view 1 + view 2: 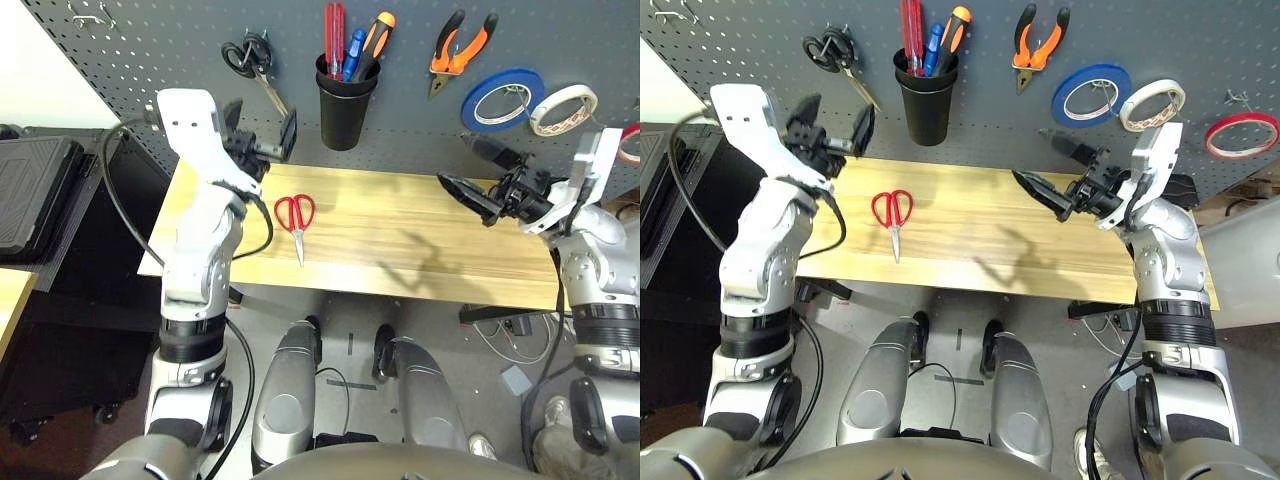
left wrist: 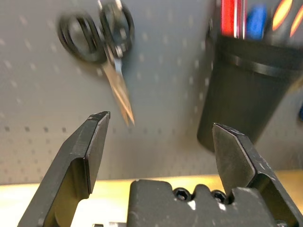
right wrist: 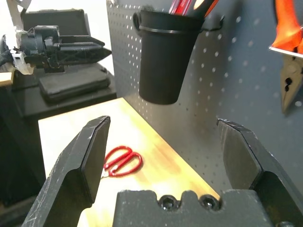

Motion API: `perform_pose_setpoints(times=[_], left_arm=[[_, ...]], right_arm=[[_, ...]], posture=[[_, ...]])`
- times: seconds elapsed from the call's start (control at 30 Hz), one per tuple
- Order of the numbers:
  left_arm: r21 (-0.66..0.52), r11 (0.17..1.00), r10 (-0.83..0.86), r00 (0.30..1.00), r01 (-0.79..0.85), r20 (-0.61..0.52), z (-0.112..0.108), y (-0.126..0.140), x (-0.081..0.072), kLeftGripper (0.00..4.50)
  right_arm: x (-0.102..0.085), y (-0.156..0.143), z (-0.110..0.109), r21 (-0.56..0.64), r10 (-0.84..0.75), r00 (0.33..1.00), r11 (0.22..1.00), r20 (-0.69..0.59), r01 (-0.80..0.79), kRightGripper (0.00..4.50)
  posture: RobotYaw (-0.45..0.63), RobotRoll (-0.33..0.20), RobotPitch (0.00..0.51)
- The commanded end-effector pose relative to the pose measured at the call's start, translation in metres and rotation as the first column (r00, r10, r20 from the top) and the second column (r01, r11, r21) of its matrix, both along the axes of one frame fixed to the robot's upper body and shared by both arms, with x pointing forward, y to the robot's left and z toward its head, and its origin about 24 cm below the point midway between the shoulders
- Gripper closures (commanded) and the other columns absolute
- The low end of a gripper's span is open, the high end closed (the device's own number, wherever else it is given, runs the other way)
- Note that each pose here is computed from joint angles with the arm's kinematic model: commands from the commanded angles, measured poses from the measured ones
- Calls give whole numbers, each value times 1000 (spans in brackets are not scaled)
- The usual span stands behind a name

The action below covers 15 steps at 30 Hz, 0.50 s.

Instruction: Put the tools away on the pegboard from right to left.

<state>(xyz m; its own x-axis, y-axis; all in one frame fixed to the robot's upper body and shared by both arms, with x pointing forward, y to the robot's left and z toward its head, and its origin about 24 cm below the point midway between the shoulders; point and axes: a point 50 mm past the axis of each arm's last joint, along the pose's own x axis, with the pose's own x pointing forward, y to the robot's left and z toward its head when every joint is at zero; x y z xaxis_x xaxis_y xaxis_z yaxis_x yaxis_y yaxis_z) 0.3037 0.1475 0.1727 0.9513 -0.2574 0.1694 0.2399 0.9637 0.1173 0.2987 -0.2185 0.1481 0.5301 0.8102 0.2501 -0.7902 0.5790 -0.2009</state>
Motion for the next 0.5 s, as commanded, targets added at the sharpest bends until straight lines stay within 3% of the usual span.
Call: perform_pose_setpoints(times=[0.03,0.27,0.5], left_arm=[[78,997,22,988,-11,-153,-36,1,1,25],[133,991,72,947,-32,-314,-78,2,7,25],[212,970,201,878,-117,-435,-124,9,19,25]], right_arm=[[-4,4,-21,-68,-14,998,998,-66,10,0],[-9,16,-47,-159,-49,992,987,-116,31,0],[-11,17,-56,-200,-132,982,974,-136,103,0]], posture=[[229,0,285],[229,0,295],[227,0,292]])
